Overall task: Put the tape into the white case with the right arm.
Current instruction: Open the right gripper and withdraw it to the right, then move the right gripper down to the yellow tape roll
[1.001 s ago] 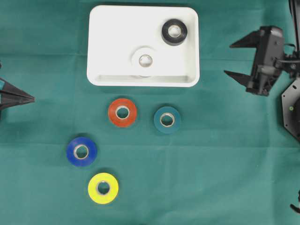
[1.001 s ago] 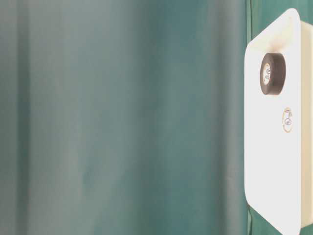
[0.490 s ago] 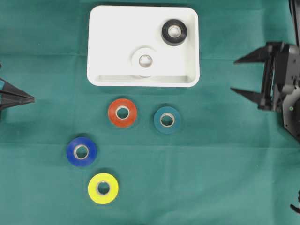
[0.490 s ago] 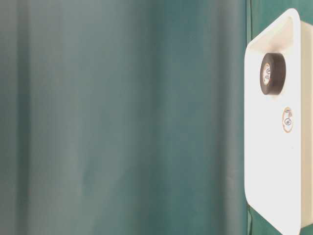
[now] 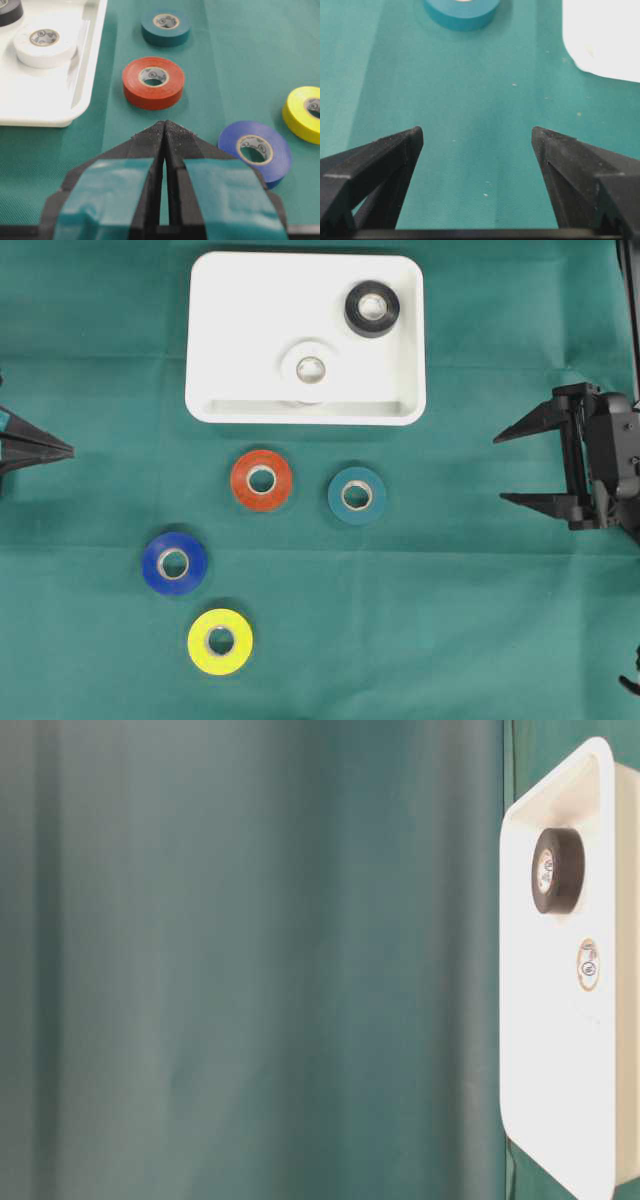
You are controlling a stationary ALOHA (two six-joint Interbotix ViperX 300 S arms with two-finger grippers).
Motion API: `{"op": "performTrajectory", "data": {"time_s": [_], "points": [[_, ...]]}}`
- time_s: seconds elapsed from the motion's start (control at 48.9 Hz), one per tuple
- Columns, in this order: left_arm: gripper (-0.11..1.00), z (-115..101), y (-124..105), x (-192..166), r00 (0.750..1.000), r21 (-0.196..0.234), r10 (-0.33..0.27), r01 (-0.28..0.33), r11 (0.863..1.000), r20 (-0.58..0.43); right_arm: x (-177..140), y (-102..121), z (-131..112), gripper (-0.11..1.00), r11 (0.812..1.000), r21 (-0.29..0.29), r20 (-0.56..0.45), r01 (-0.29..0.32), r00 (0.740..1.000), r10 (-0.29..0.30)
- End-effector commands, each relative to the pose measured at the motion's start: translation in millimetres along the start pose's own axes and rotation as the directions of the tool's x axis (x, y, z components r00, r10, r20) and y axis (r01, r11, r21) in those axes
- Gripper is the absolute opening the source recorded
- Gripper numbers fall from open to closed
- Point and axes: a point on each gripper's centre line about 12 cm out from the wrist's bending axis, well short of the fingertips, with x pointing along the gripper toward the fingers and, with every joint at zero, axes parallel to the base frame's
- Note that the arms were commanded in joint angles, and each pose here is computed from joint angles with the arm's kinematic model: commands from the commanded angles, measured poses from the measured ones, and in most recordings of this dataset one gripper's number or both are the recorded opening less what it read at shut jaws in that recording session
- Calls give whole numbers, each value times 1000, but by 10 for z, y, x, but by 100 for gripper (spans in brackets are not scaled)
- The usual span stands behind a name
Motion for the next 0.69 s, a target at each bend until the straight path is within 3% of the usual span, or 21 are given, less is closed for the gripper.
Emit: {"op": "performTrajectory", "data": {"time_s": [0.0, 0.347, 0.674], "points": [[0, 43, 4, 4, 1000, -1, 4, -4, 1000, 9, 9, 37, 38, 66, 1000, -7, 6, -18, 1000, 18], [0, 41, 4, 5, 1000, -1, 4, -4, 1000, 8, 75, 58, 64, 66, 999, -18, -19, -26, 999, 26], [0, 41, 4, 4, 1000, -1, 4, -4, 1000, 8, 325, 289, 247, 66, 990, -82, -70, -116, 991, 110]]}}
